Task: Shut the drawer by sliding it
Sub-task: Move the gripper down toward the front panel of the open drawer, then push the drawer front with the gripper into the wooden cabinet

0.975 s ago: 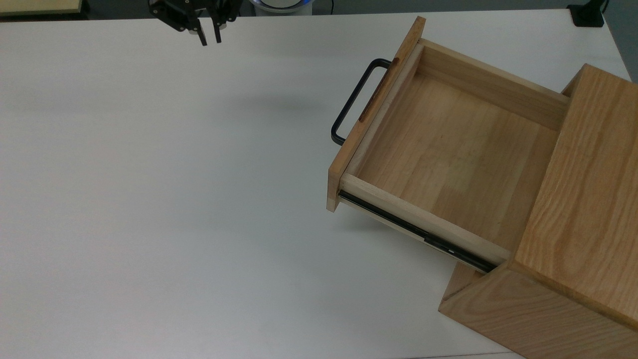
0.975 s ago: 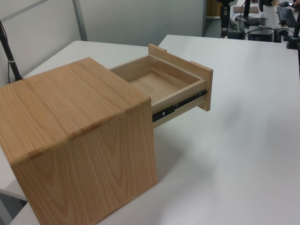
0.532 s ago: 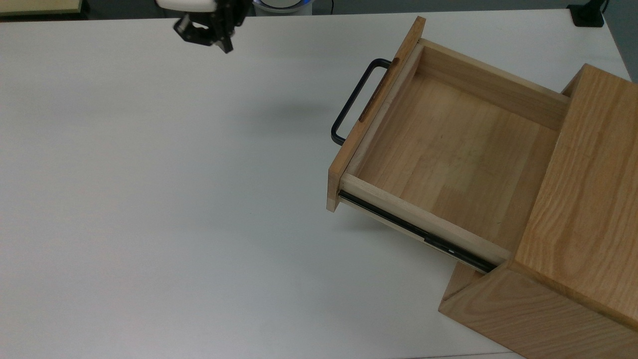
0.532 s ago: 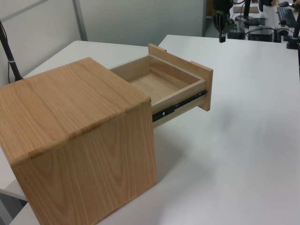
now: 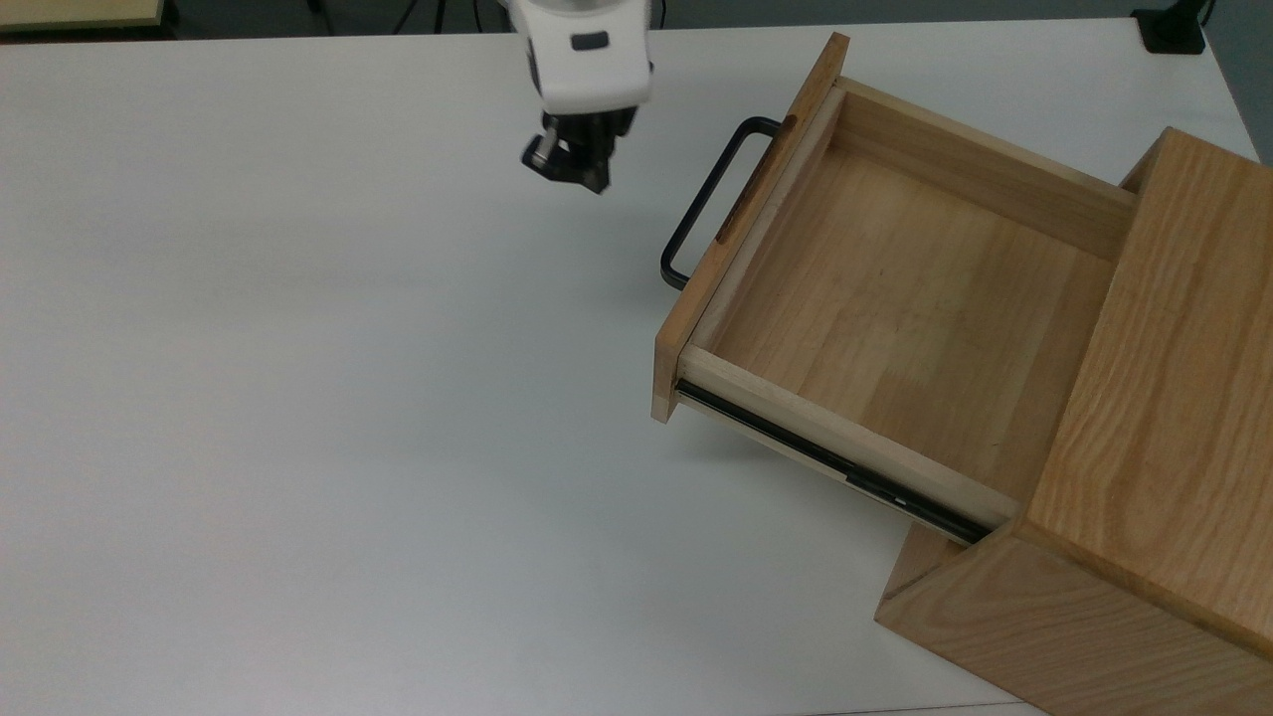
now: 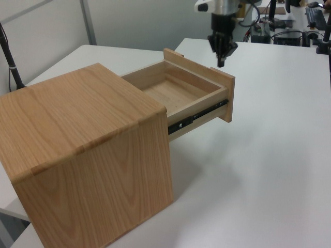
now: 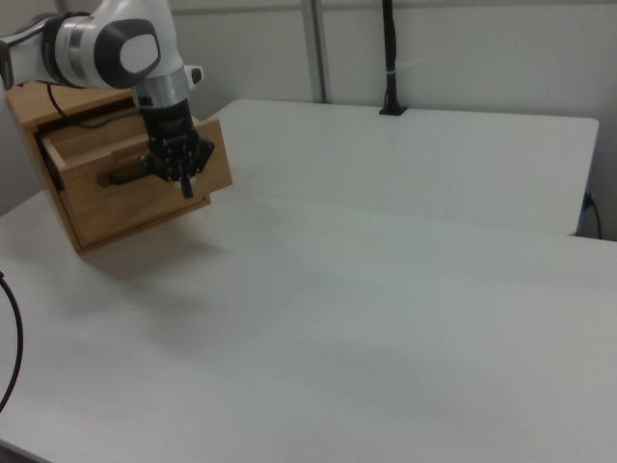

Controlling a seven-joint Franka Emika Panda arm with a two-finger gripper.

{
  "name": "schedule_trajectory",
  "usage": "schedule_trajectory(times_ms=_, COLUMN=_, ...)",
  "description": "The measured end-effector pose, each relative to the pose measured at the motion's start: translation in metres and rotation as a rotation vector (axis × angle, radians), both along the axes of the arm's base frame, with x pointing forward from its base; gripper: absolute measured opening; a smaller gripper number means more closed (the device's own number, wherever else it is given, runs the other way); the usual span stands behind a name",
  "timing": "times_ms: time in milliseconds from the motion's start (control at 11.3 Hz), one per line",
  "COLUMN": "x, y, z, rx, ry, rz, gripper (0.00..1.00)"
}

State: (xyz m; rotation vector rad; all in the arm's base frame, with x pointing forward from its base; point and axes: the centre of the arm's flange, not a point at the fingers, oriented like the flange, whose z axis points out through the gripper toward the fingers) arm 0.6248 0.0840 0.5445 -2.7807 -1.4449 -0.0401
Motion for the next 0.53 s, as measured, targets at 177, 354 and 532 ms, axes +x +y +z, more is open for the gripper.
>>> schedule_trajectory(times_ms=177, x=0.011, y=0.019, z=0.004, rx=0.061, ry=-0.02, rz=0.004, gripper=0.01)
schedule_trajectory(times_ms=354, x=0.018, y=0.045, z=0.01, rx=0.104, ry=-0.058, rz=0.021, gripper=0.01)
schedule_trajectory(times_ms=532, x=0.022, y=0.078, z=0.001, rx=0.12, ry=-0.089, rz=0.035, gripper=0.01)
